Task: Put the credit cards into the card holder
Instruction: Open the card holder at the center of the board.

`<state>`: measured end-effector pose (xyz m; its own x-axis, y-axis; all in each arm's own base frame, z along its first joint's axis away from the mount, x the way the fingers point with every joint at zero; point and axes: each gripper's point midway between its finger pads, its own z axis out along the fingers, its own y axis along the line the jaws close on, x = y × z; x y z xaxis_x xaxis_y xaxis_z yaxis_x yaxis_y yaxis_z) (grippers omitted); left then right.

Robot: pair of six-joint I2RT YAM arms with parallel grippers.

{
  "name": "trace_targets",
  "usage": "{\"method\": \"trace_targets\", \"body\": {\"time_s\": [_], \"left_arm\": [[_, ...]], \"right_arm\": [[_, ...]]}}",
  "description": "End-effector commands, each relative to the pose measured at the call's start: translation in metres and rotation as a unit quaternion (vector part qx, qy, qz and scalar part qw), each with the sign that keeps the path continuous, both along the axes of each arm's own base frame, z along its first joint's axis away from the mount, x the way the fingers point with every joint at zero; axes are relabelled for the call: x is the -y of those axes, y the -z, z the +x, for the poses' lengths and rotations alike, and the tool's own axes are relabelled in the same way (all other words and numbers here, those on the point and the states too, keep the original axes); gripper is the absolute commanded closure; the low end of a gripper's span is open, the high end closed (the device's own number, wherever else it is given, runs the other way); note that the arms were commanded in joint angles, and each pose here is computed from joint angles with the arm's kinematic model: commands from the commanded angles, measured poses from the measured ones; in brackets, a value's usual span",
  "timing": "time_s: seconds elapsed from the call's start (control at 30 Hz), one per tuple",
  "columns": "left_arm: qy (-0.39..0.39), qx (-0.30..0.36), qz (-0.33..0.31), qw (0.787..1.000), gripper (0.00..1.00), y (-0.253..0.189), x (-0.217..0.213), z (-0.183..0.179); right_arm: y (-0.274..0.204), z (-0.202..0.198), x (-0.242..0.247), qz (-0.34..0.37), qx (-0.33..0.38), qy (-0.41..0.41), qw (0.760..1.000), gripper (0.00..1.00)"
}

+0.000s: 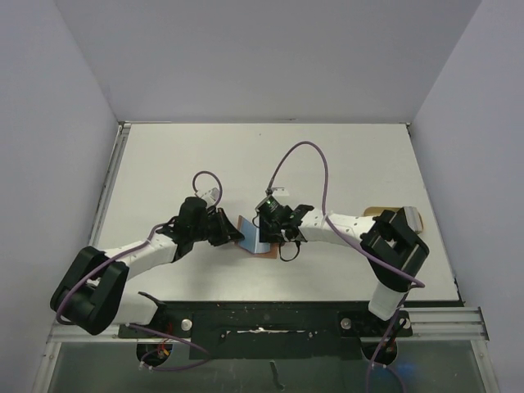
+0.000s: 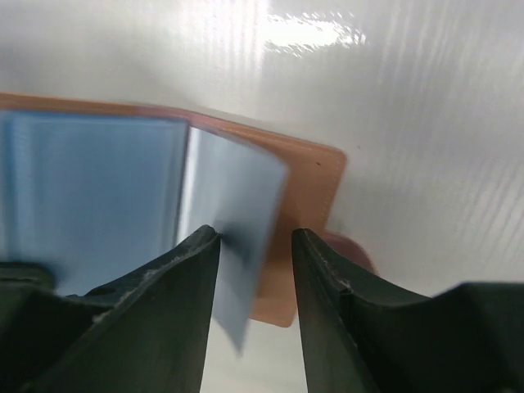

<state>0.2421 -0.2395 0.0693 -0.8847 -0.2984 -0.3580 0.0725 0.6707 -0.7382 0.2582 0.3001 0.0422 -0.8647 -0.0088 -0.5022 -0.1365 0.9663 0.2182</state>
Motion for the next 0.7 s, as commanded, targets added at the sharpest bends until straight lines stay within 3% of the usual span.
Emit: {"method": "trace_targets", "body": {"time_s": [0.0,0.1,0.27,0.4,0.5,0.67], "left_arm": [[0.0,0.014,-0.034,0.999,1.0,-0.012,0.011,0.009],[-0.008,0.001,-0.037,0.999,0.99,-0.006,0.01,0.008],[-0.02,-0.015,-0.001,1.0,0.77,0.007,0.001,0.01],[-0.011,-0.022,0.024,0.999,0.7,0.013,-0.004,0.008],[-0.011,-0.022,0.027,0.999,0.71,0.014,-0.005,0.007],[-0.012,-0.019,0.035,0.999,0.92,0.015,-0.008,0.006]], "right_arm": [[0.006,0.0,0.015,-0.018,0.012,0.012,1.0,0.6],[0.014,-0.004,0.029,-0.054,0.005,0.015,0.998,0.62],[0.022,-0.01,0.04,-0.08,-0.003,0.011,0.997,0.67],[0.033,-0.02,0.036,-0.076,-0.014,0.009,0.997,0.68],[0.038,-0.026,0.032,-0.072,-0.017,0.006,0.997,0.69],[0.039,-0.028,0.037,-0.09,-0.015,0.0,0.996,0.7]]}}
